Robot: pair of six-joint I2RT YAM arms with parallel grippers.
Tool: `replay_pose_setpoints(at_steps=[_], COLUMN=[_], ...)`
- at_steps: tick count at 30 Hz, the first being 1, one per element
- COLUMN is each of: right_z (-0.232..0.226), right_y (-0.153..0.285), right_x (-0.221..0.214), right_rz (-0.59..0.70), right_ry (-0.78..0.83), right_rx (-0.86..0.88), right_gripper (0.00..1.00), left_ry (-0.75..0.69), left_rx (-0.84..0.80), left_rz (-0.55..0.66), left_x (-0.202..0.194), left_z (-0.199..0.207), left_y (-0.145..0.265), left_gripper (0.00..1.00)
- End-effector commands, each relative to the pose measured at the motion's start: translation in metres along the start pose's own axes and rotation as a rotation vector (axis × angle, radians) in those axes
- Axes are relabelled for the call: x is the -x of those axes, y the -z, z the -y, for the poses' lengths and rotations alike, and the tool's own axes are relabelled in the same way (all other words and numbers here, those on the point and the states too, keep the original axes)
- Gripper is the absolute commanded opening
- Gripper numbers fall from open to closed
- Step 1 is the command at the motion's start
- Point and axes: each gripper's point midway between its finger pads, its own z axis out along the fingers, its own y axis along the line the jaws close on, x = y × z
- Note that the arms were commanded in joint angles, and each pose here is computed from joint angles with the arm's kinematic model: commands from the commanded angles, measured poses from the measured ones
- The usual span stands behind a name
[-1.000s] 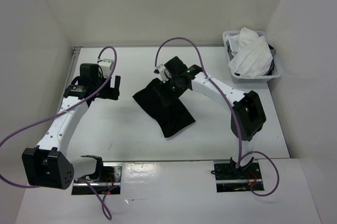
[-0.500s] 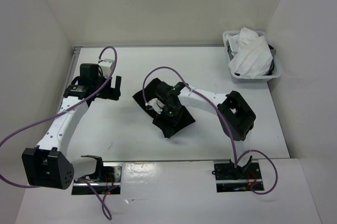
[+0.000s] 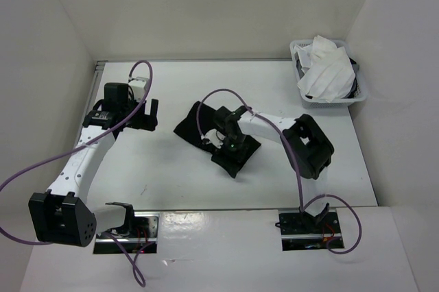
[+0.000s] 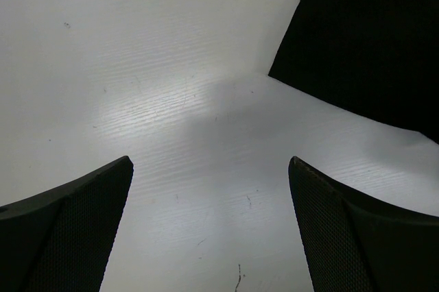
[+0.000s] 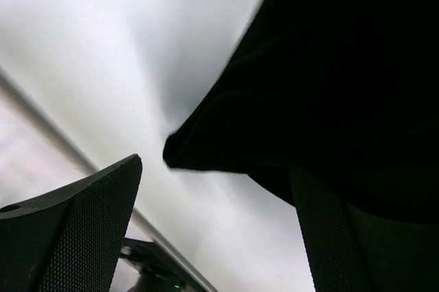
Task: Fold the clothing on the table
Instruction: Fold the skirt
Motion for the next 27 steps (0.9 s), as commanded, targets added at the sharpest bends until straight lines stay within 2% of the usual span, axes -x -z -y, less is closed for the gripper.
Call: replay_pose_setpoints(at_steps=[1, 4, 9, 15, 21, 27], right_z=[0.067, 0.1, 0.14, 0.165, 0.183, 0.193], right_y=[-0.006, 0.005, 0.032, 0.063, 0.108, 0.139], right_x=[-0.035, -0.046, -0.038, -0.004, 0.039, 0.053], right_rz=[-0.11, -0.138, -0.112, 0.015, 0.199, 0.283], right_ry=[-0.009, -0.028, 0.027, 0.054, 0.049, 0.027], right_rx=[-0.185, -0.3, -0.507, -0.677, -0.832, -0.948], right_gripper=[0.93, 0.93, 0.93, 0.95, 0.96, 0.98], left_ry=[-0.014, -0.014, -0.014, -0.022, -0.037, -0.066], left_rx=[-0.017, -0.017, -0.017, -0.047, -0.093, -0.138], left_rz=[-0.001, -0.001, -0.001, -0.007, -0.022, -0.015], left_x=[-0.001, -0.001, -0.001, -0.003, -0.007, -0.007], left_z=[0.001, 0.001, 0.001, 0.006, 0.013, 0.02], left_y=[-0.002, -0.002, -0.002, -0.001, -0.003, 0.0], left_gripper=[1.0, 1.0, 1.0, 1.0, 1.0, 1.0])
